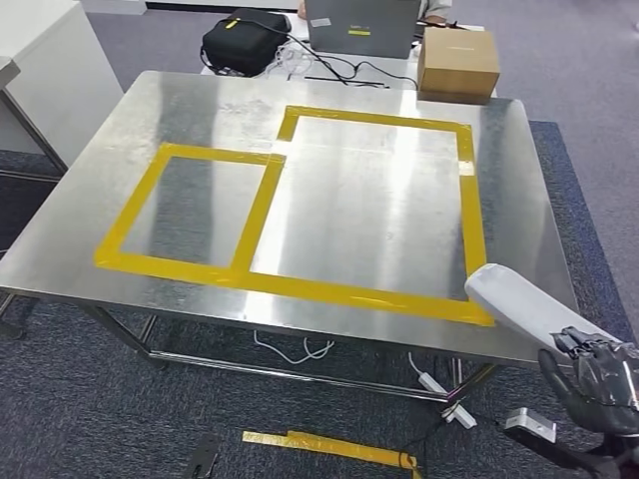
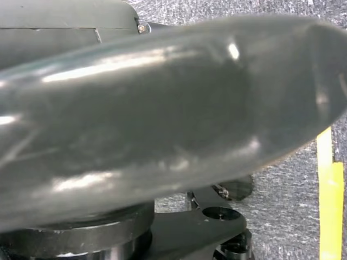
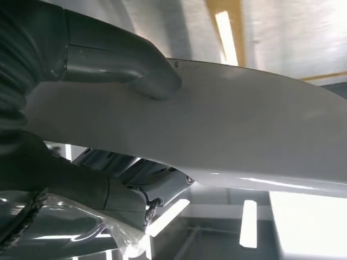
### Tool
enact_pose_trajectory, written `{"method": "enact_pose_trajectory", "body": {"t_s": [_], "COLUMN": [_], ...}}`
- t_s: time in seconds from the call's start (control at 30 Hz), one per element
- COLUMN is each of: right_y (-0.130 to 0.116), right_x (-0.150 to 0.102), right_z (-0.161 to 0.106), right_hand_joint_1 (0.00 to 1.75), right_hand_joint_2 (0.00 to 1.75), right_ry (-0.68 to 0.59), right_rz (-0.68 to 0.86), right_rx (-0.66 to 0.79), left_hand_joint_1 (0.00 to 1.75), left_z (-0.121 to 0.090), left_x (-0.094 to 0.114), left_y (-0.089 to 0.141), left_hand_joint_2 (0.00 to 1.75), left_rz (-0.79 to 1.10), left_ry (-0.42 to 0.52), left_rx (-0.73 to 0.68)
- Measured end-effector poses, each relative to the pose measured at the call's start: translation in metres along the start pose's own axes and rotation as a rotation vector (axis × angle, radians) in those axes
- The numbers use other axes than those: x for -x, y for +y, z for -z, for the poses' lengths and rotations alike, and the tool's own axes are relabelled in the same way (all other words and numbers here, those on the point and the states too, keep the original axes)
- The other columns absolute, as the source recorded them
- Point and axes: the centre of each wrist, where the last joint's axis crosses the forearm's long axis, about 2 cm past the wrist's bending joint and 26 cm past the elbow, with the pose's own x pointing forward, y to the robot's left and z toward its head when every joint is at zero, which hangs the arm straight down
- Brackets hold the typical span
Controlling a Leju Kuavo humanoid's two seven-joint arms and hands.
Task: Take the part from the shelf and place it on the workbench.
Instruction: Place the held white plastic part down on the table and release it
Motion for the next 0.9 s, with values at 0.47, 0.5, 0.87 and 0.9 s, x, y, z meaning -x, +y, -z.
{"method": "enact_pose_trajectory", "body": {"t_s": [0.47, 0.5, 0.87, 0.9], "right_y": [0.028, 0.030, 0.043, 0.044], "right_x": [-0.044, -0.047, -0.059, -0.060], "right_z": [0.045, 0.048, 0.051, 0.051], "right_hand_joint_1": [1.75, 1.75, 1.75, 1.75], "right_hand_joint_2": [1.75, 1.75, 1.75, 1.75], "right_ry": [-0.122, -0.127, -0.128, -0.128], "right_rz": [0.025, 0.028, -0.003, -0.014], "right_rx": [-0.023, -0.021, -0.031, -0.032], "left_hand_joint_1": [0.00, 0.00, 0.00, 0.00], "left_z": [0.002, 0.002, 0.005, 0.005], "left_x": [0.001, 0.001, 0.003, 0.003], "left_y": [0.005, 0.006, 0.015, 0.016], "left_hand_joint_2": [0.00, 0.00, 0.00, 0.00], "left_rz": [-0.026, -0.026, -0.021, -0.020], "left_ry": [0.001, -0.001, 0.001, 0.002], "left_rx": [-0.006, -0.007, -0.019, -0.020]}}
